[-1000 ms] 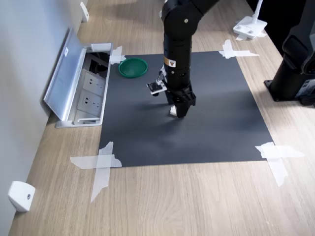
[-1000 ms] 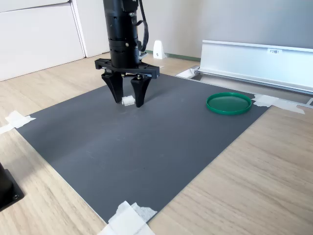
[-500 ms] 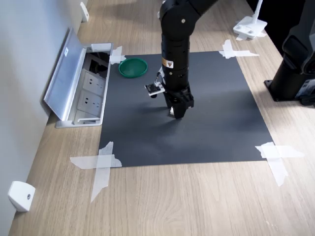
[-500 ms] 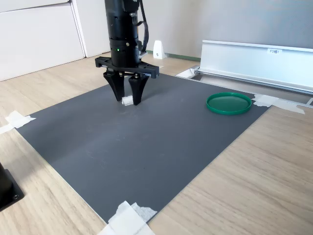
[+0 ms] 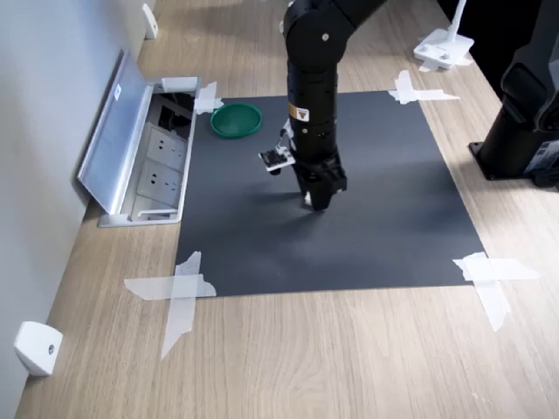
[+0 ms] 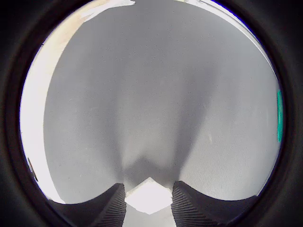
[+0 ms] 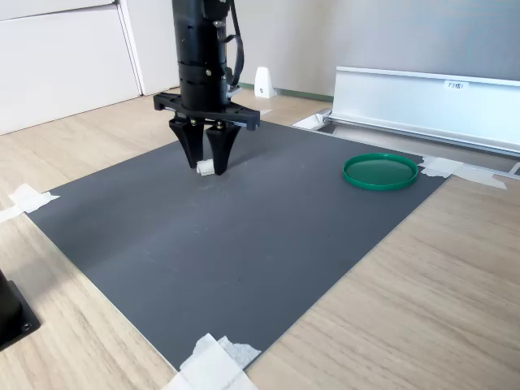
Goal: Grasp a white terminal and put it on the green lid.
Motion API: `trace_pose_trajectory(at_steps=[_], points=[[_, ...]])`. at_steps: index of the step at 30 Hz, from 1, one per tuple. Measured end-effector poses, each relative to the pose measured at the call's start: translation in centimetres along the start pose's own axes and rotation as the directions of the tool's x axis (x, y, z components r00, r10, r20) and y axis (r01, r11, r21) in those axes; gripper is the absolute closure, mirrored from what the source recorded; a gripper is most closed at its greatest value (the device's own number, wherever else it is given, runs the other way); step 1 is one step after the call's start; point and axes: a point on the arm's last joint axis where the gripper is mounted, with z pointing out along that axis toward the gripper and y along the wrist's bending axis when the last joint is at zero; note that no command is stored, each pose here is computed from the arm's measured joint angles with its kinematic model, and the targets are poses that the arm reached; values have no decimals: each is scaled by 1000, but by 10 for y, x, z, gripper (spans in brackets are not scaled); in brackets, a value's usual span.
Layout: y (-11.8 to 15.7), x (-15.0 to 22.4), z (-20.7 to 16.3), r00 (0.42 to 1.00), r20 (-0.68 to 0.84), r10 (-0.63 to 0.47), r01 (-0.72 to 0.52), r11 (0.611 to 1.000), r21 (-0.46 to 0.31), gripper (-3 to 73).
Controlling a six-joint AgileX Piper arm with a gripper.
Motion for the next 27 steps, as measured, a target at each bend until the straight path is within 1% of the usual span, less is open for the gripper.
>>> trace_pose_trajectory(at_steps=[2, 5, 9, 14, 18, 22, 27], points=[[-9, 2, -10, 1000, 1, 26, -26, 1000, -1, 315], [-30, 3, -26, 998, 16, 58, -58, 998, 17, 315], [-71, 7, -44, 995, 35, 94, -96, 993, 74, 315], [-128, 13, -64, 982, 92, 163, -175, 975, 140, 315], [-169, 8, -68, 976, 115, 183, -202, 964, 175, 315], [-192, -5, -59, 978, 111, 174, -193, 964, 182, 316], [-204, -24, -40, 971, 127, 201, -218, 967, 133, 316]])
